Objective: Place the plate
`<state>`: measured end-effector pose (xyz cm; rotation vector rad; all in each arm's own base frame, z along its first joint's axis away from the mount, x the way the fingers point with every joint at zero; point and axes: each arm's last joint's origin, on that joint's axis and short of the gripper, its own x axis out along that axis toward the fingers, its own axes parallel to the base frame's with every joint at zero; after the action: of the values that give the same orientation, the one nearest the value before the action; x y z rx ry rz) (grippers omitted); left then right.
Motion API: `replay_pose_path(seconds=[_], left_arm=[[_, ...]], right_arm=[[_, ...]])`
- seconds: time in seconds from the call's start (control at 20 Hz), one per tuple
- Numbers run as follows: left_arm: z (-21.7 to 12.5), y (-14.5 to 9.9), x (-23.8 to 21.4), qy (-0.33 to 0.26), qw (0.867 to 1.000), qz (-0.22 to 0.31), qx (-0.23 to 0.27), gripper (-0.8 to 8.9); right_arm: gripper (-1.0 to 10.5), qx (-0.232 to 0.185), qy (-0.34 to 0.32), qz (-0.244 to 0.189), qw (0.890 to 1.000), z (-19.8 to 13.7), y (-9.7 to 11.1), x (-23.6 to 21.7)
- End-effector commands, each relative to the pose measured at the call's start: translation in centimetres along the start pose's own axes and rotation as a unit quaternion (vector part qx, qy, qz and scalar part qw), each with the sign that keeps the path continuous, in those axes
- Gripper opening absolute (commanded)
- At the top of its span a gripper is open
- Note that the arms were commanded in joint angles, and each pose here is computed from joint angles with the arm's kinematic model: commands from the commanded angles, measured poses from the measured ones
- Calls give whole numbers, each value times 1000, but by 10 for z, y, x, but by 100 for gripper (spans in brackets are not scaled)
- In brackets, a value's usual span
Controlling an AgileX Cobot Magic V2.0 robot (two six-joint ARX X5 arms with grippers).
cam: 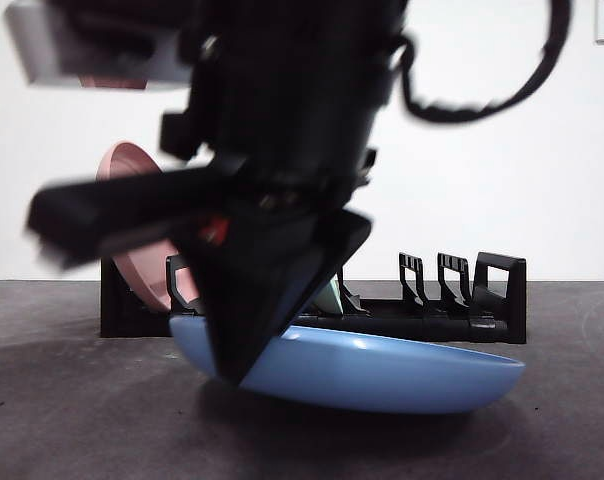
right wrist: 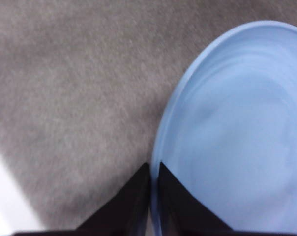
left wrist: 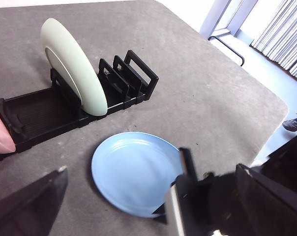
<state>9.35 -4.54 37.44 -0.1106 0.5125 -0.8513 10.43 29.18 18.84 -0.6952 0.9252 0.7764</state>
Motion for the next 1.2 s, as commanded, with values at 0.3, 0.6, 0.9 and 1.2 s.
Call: replay_pose_path(seconds=[0.3,0.6,0.9,1.2], left_arm=[[6,-2,-2,-10,1000,-2,12,544],[7,-1,0,-8,1000,-2,11,544],[9,5,9,7,1000,-2,1,545],[11,14,22,31,999,6,-17,527]], right_arm=[[176,11,3,-23,1000,0,10,8],[383,49,20,29,998,8,-6,-12],[383,129,-73,98,984,17,-69,-82],[383,242,-194,119,943,-33,-160,-164]])
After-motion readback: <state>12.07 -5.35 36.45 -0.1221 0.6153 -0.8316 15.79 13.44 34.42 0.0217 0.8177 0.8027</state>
